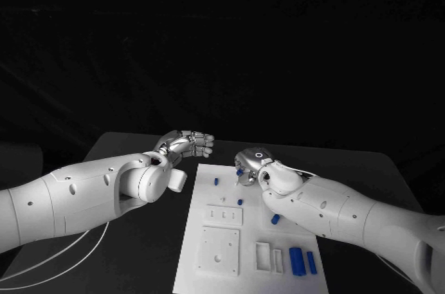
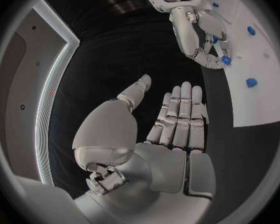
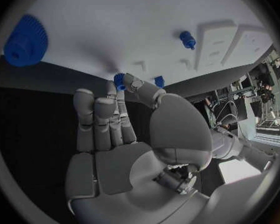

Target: Assemble the parts on the task board

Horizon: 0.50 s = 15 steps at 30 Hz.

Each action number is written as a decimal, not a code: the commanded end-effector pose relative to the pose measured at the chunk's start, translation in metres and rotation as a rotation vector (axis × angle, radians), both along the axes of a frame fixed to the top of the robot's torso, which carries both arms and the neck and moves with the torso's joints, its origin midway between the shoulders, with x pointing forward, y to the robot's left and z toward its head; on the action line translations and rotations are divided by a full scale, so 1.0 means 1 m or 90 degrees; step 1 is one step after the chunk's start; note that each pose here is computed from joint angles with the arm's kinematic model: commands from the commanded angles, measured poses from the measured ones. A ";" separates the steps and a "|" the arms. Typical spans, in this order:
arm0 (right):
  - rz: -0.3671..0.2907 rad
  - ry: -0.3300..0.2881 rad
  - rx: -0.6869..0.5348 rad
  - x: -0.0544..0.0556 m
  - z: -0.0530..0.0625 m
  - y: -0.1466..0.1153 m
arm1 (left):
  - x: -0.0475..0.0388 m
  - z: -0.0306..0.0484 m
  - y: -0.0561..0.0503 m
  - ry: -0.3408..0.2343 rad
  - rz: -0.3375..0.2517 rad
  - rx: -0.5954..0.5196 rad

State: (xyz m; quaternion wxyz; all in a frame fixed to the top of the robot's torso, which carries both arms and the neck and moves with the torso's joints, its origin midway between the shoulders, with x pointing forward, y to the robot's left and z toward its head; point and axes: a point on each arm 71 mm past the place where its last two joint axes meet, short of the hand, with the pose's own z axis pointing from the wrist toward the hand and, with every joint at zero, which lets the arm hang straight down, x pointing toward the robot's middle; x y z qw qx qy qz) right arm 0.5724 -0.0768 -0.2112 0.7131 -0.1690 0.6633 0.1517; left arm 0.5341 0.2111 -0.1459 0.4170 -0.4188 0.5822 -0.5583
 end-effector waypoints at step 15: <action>-0.005 -0.001 0.026 0.000 0.000 -0.003 | 0.0004 0.0012 -0.001 -0.001 -0.004 -0.003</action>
